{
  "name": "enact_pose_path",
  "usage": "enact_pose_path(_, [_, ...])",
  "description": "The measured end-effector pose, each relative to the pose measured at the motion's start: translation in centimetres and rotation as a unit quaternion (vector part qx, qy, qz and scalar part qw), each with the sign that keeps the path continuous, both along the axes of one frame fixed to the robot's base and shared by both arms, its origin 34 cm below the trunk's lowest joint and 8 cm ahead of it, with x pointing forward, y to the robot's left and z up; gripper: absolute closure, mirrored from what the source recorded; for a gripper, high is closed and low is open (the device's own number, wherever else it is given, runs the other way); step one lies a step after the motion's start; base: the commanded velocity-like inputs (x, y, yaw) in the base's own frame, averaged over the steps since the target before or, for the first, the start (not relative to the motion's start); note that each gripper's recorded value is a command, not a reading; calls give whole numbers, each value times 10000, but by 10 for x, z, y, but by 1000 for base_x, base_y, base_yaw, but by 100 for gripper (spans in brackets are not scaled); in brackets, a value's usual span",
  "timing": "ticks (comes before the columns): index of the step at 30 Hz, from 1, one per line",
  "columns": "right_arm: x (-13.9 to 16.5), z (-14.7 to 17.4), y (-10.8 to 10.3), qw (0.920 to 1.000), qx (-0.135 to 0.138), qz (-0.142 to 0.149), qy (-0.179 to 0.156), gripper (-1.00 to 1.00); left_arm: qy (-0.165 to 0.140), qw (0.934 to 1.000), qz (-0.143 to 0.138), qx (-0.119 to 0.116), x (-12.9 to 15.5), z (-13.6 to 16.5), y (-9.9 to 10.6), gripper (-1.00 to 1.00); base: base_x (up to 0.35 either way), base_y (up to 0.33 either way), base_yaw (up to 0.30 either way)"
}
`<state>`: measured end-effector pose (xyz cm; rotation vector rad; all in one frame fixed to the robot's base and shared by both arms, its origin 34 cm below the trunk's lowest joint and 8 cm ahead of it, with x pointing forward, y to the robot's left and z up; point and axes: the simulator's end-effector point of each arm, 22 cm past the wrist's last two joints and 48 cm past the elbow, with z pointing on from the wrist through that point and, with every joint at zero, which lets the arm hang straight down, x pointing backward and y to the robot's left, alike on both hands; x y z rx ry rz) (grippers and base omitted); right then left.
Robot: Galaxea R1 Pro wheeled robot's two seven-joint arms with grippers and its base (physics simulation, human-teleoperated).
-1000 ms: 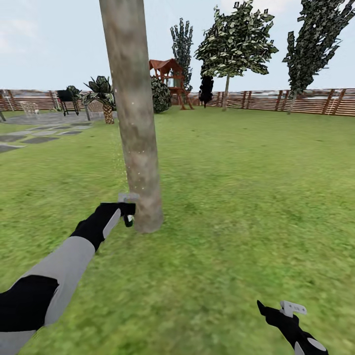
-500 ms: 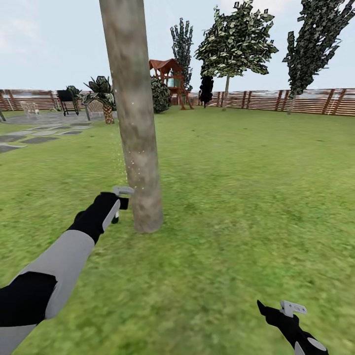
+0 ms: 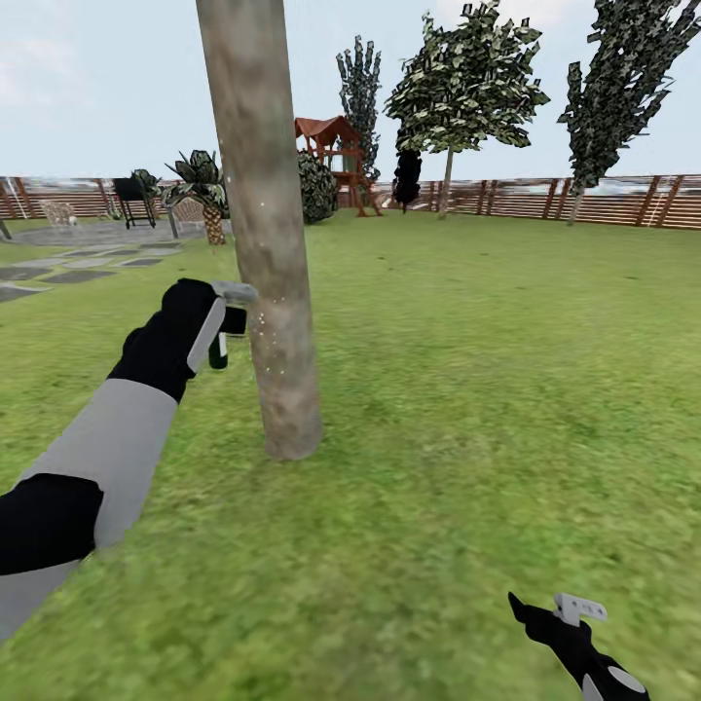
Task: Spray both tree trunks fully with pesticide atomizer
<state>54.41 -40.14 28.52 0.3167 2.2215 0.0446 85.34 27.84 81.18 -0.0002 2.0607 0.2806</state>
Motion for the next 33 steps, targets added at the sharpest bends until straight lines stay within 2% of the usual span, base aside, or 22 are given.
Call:
enact_pose_path(2, [0, 0, 0, 10000, 0, -1, 0, -100, -145, 9999, 3, 1, 3, 22, 0, 100, 0, 0, 0])
enact_pose_path(6, [0, 0, 0, 10000, 6, -12, 0, -100, -298, 9996, 1, -6, 5, 44, 0, 100, 0, 0, -23])
enact_pose_path(10, [0, 0, -1, 10000, 5, -15, -7, -100, -677, 9977, 10, 11, 7, 98, 1, 100, 0, 0, -115])
enact_pose_path(12, [0, 0, -1, 10000, 5, -15, -7, -100, -758, 9971, 6, 2, 7, 110, 0, 100, 0, 0, -21])
enact_pose_path(15, [0, 0, -1, 10000, 5, -15, -7, -100, -1021, 9948, 5, 0, 5, 149, 0, 100, 0, 0, -5])
enact_pose_path(19, [0, 0, -1, 10000, 4, -15, -9, -100, -1287, 9916, -89, -39, 3, 200, -15, 100, 0, 0, 0])
enact_pose_path(24, [0, 0, -1, 10000, 6, -15, -4, -100, -1411, 9897, -232, -60, 1, 242, -40, 100, 0, 0, 0])
enact_pose_path(28, [0, 0, -1, 10000, 4, -14, -7, -100, -1402, 9898, -265, -38, 0, 252, -48, 100, 0, 0, 0])
enact_pose_path(31, [0, 0, -1, 10000, 5, -14, -3, -100, -1171, 9929, -220, -28, 6, 234, -45, 100, 0, 0, 0])
enact_pose_path(33, [0, 0, -1, 10000, 3, -13, -4, -100, -859, 9962, -165, -12, 12, 209, -41, 100, 0, 0, 0])
